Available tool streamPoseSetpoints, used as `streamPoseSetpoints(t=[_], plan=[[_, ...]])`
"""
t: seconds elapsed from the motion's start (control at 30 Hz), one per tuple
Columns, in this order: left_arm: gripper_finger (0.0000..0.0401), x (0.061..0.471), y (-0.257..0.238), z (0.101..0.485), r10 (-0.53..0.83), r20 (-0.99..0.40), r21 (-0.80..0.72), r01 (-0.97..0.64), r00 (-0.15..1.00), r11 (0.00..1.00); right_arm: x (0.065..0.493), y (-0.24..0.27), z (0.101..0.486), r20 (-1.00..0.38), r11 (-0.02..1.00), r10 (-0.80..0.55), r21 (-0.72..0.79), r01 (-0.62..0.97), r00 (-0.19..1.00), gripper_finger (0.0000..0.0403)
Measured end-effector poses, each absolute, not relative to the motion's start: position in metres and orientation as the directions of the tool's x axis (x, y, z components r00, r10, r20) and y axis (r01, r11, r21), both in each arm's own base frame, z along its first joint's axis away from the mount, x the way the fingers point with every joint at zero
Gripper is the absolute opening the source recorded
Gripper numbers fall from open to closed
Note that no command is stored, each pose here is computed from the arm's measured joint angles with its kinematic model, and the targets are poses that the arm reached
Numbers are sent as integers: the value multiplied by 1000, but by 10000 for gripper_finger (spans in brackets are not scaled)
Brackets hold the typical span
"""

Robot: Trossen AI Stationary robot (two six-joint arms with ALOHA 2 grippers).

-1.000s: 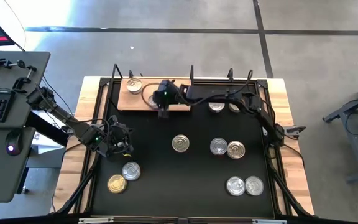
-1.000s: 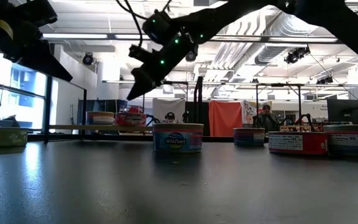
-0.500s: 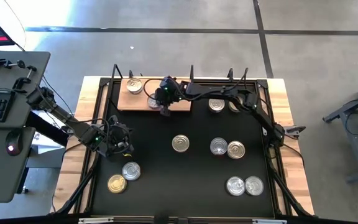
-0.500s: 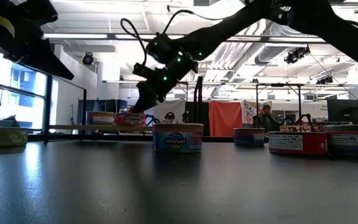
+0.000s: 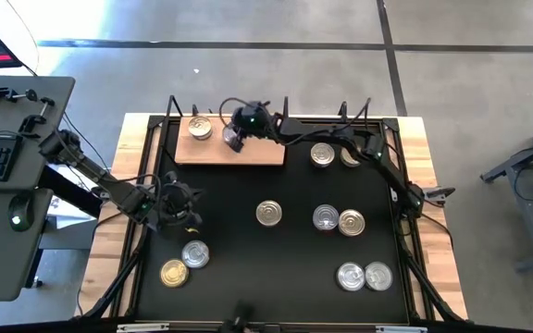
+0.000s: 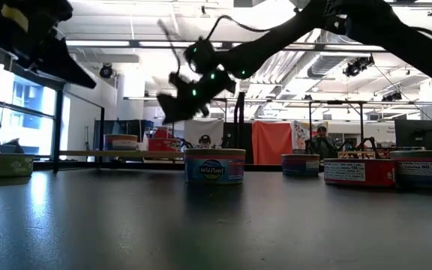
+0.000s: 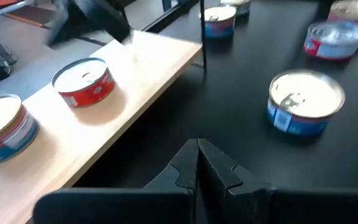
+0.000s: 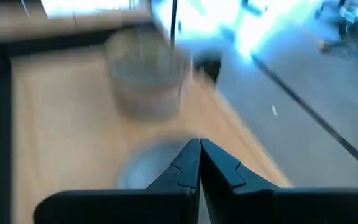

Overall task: Stack canned seafood by type on shelf
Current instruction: Put the red tuna can on the shelf

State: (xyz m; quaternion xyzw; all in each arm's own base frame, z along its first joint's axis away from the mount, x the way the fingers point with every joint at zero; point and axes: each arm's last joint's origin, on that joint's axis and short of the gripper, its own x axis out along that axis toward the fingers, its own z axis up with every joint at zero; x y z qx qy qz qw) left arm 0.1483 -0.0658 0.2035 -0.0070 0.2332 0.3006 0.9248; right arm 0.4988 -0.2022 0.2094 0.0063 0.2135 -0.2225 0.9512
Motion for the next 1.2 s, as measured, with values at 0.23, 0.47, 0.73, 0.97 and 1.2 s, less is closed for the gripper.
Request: streamPoseSetpoints(t=[0.23,0.47,0.73,0.97,1.2], plan=[[0,166,-55,210,508,-453,83,-532,733,842,490,-148,271,-296,946,-325,-119,303,898,1],[0,177,-16,218,584,-511,210,-568,631,796,421,-63,281,-442,981,-183,-147,130,878,0],[0,215,62,257,449,-622,124,-486,642,865,328,32,223,-492,992,-58,69,106,868,0],[0,258,130,231,324,-733,83,-395,597,915,285,80,174,-258,957,-196,159,241,946,0],[0,266,167,199,417,-791,155,-511,448,845,273,89,156,-255,941,-244,168,292,935,0]])
